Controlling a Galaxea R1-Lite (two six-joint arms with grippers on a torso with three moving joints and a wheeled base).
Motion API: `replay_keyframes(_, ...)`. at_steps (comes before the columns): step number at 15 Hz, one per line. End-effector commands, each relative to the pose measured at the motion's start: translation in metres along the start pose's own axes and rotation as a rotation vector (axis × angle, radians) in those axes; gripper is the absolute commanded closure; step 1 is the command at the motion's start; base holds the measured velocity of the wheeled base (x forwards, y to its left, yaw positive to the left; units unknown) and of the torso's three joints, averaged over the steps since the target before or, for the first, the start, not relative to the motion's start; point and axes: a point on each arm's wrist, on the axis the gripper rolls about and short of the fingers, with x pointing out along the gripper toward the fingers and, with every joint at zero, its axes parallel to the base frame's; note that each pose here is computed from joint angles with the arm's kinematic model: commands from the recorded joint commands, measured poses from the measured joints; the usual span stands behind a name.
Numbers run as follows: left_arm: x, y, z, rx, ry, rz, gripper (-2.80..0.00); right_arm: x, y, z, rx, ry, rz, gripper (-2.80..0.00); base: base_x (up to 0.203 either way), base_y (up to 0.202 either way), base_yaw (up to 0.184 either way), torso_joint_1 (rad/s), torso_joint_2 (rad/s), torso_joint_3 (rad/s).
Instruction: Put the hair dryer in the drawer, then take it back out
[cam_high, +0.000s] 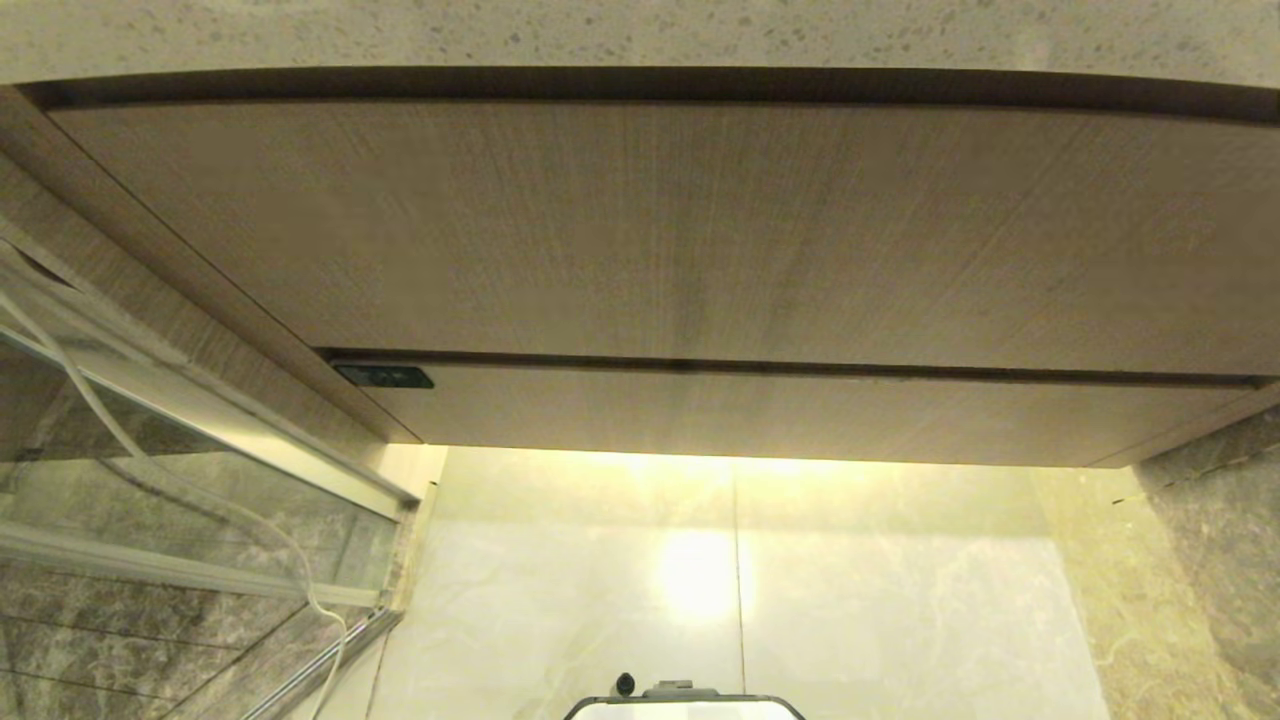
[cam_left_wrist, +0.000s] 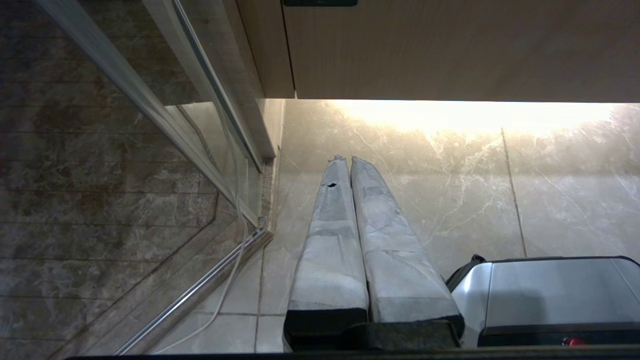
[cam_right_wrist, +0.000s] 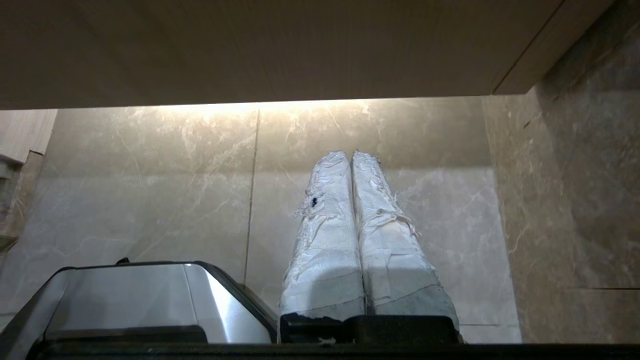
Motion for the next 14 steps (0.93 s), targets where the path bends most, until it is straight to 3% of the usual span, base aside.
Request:
replay_keyframes(1,-0.0001,0.0,0.0,0.0,-0.002,0.0,0.0,-0.0003,-0.0001,-0.0017,0.009,-0.003,-0.001,0.0,0.0,0.0,0.0,0.0,0.0,0.0)
replay_keyframes(14,-0.0001,0.0,0.0,0.0,-0.002,0.0,0.0,-0.0003,-0.0001,-0.0016,0.023,-0.004,-0.001,0.0,0.0,0.0,0.0,0.0,0.0,0.0)
